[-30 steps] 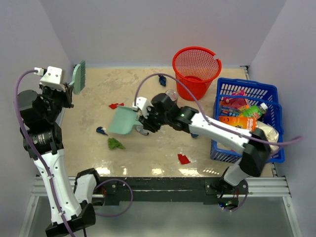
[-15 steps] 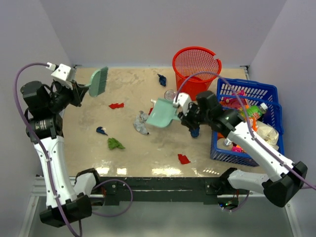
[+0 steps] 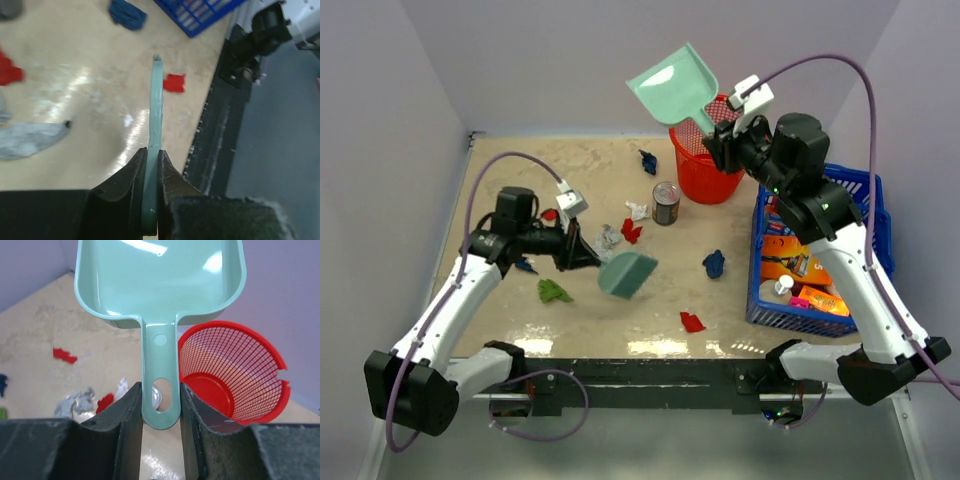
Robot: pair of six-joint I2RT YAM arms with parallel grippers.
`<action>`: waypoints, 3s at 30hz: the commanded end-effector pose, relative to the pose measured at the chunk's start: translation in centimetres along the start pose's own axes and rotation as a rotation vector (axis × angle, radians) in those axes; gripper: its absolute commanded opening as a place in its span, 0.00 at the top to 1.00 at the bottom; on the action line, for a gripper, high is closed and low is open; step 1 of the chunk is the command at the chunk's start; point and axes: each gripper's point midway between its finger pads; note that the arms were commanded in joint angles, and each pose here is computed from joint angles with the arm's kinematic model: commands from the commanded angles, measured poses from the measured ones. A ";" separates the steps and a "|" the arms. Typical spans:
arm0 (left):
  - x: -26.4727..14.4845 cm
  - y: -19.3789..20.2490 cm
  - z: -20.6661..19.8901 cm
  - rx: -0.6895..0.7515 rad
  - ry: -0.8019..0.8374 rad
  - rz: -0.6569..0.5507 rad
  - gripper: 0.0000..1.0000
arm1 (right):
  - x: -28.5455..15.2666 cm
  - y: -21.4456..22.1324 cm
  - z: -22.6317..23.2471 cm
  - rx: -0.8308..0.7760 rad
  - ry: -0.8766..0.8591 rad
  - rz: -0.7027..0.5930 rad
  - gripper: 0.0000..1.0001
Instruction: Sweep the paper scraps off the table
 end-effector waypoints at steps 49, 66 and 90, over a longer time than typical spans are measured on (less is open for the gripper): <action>2.1 -1.9 1.3 0.024 -0.090 -0.124 1.00 | -8.2 -0.3 -5.3 0.013 0.074 -0.036 1.00; 15.2 -10.5 -0.4 -0.025 0.121 -0.153 1.00 | -10.5 -3.5 -10.1 0.046 0.366 -0.166 1.00; 24.6 -7.6 6.1 0.041 0.024 0.013 1.00 | -6.8 -1.5 -9.9 -0.100 0.228 -0.102 1.00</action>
Point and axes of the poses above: each gripper's point midway between its finger pads, its own x axis out along the fingers, its own z axis along the line the jaws close on, y = z × x, and after that the axes turned 3 degrees about x, right-handed
